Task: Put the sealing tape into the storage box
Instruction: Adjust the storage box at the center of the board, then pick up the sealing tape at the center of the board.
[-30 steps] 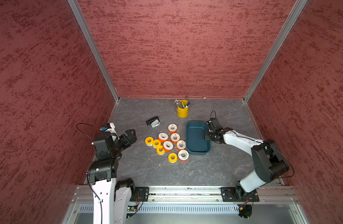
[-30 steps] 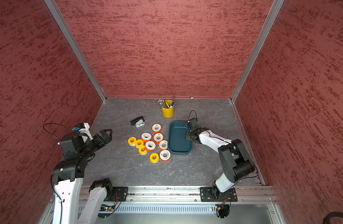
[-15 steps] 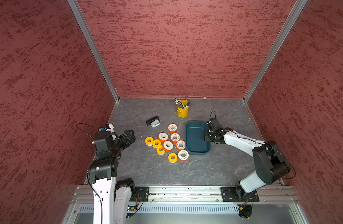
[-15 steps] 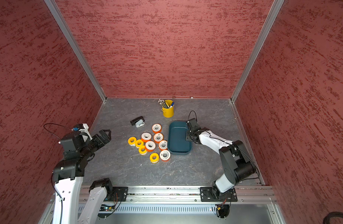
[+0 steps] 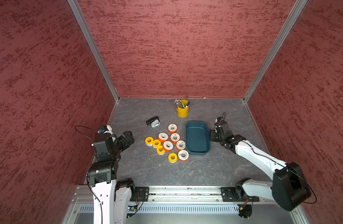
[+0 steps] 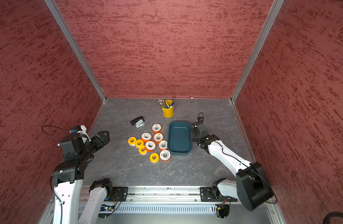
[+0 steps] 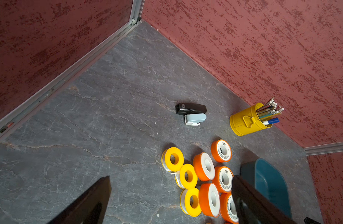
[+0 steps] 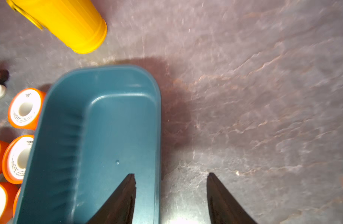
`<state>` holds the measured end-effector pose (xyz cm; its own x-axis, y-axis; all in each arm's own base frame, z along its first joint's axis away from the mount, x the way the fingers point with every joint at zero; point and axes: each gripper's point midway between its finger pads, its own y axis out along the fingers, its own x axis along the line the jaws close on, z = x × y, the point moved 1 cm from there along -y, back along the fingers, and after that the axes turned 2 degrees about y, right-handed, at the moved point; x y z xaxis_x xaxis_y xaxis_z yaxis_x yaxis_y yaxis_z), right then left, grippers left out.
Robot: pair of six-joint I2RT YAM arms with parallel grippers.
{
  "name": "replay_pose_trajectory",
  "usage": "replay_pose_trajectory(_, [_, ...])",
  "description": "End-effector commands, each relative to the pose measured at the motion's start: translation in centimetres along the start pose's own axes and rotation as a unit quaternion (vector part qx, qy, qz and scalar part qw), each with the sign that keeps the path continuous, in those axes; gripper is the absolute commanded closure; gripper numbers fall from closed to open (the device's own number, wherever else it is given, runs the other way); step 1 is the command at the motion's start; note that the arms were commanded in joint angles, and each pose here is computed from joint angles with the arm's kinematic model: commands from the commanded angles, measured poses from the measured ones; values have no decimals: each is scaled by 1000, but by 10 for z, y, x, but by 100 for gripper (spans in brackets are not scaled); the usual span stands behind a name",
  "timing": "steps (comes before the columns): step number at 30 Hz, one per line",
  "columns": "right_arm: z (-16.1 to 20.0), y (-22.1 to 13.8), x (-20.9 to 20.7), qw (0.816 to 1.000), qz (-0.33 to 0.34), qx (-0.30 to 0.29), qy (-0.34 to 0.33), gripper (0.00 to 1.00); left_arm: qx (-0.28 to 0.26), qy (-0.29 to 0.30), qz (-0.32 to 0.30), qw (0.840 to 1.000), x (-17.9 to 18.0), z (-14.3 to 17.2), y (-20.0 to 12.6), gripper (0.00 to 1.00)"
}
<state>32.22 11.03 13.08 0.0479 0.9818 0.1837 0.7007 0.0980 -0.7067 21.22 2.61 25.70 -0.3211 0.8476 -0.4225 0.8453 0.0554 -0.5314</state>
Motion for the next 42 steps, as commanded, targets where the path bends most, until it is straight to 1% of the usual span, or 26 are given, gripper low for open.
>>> replay_pose_trajectory(1, [-22, -11, -3, 997, 4, -76, -19, 37, -9, 9, 15, 1000, -5, -2, -3, 0])
replay_pose_trajectory(5, [-21, -19, -8, 993, -5, -116, -15, 36, -6, 10, 23, 1000, -8, -1, -3, 0])
replay_pose_trajectory(7, [-17, -22, -12, 991, -9, -130, -3, 36, -5, 12, 27, 1000, -9, -1, -3, 0])
replay_pose_trajectory(13, [12, -22, -20, 992, -29, -125, 15, 36, 1, 15, 45, 999, -15, 2, -1, 0])
replay_pose_trajectory(16, [24, -21, -27, 993, -23, -117, 23, 36, 12, 18, 59, 998, -19, 4, 2, 0])
replay_pose_trajectory(19, [31, -25, -31, 992, -25, -116, 33, 36, 28, 23, 79, 996, -26, 8, 6, 0])
replay_pose_trajectory(22, [32, -31, -32, 989, -39, -134, 47, 36, 51, 33, 96, 994, -34, 16, 11, 0])
replay_pose_trajectory(25, [32, -32, -36, 987, -34, -145, 57, 36, 91, 47, 112, 988, -46, 29, 20, 3])
replay_pose_trajectory(29, [31, -29, -38, 987, -26, -143, 62, 35, 149, 80, 103, 980, -63, 51, 31, 4])
replay_pose_trajectory(32, [34, -24, -34, 989, -32, -132, 62, 35, 168, 95, 98, 976, -74, 68, 42, 4])
replay_pose_trajectory(34, [34, -21, -33, 990, -30, -126, 61, 35, 173, 121, 94, 973, -88, 81, 53, 3])
replay_pose_trajectory(39, [36, -15, -32, 992, -25, -111, 56, 35, 201, 218, 69, 952, -133, 117, 84, 1])
replay_pose_trajectory(40, [36, -14, -31, 992, -26, -110, 57, 35, 207, 229, 70, 949, -142, 123, 93, 1])
replay_pose_trajectory(42, [37, -14, -31, 992, -26, -108, 57, 35, 218, 234, 91, 943, -161, 131, 108, 0])
